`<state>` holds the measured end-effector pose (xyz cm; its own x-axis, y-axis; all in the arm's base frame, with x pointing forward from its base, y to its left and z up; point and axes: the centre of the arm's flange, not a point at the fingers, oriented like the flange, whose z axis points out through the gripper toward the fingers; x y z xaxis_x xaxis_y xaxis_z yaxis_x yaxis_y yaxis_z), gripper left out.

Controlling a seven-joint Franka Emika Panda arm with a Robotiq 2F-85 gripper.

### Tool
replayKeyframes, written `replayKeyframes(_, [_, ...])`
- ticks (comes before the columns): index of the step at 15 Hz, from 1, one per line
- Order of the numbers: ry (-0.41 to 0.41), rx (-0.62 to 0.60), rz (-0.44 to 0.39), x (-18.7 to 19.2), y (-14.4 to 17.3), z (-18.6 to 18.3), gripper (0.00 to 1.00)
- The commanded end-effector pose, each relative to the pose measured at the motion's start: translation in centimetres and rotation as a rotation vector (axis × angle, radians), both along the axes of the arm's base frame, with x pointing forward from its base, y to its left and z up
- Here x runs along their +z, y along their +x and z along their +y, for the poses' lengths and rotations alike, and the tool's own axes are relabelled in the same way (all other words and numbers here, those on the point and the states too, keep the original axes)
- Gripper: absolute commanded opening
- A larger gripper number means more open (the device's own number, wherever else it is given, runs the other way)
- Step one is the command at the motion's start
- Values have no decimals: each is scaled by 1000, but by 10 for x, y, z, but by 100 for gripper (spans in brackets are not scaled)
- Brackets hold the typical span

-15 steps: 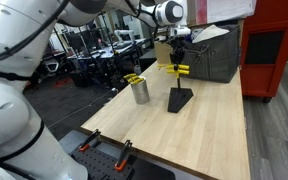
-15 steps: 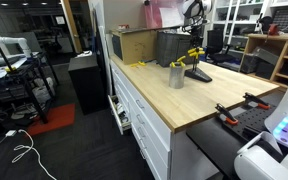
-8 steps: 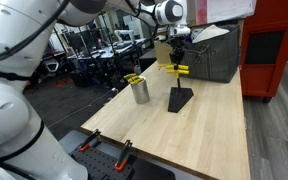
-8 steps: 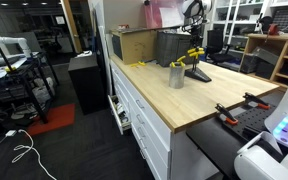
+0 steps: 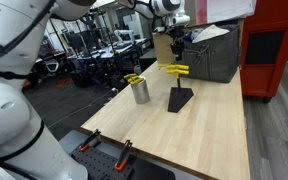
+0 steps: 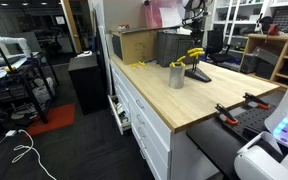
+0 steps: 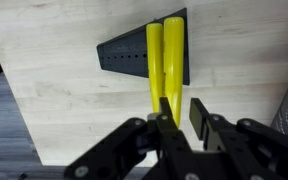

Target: Move the object with the yellow handle to the the center of the cylinder

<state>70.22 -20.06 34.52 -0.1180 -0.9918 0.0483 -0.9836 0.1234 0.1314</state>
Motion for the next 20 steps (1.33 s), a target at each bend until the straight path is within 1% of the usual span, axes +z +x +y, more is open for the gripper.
replayKeyframes(1, [-37, 28, -23, 42, -20, 5, 7])
replayKeyframes(3, [-49, 46, -42, 51, -16, 9, 7])
replayKeyframes(4, [-48, 54, -47, 51, -13, 12, 53])
replayKeyframes(5, [-40, 64, -47, 49, -8, 14, 55])
replayKeyframes(6, [-37, 69, -42, 45, -4, 16, 61])
replayKeyframes(7, [-25, 78, -38, 40, -1, 19, 69])
replayKeyframes(9, [-15, 90, -16, 29, 2, 23, 83])
replayKeyframes(11, [-7, 89, 14, 10, 4, 26, 98])
replayKeyframes(12, [-5, 89, 26, 1, 5, 26, 100])
replayKeyframes(16, [-10, 113, 30, -30, 7, 15, 100])
replayKeyframes(20, [0, 105, 1, -40, 4, -6, 100])
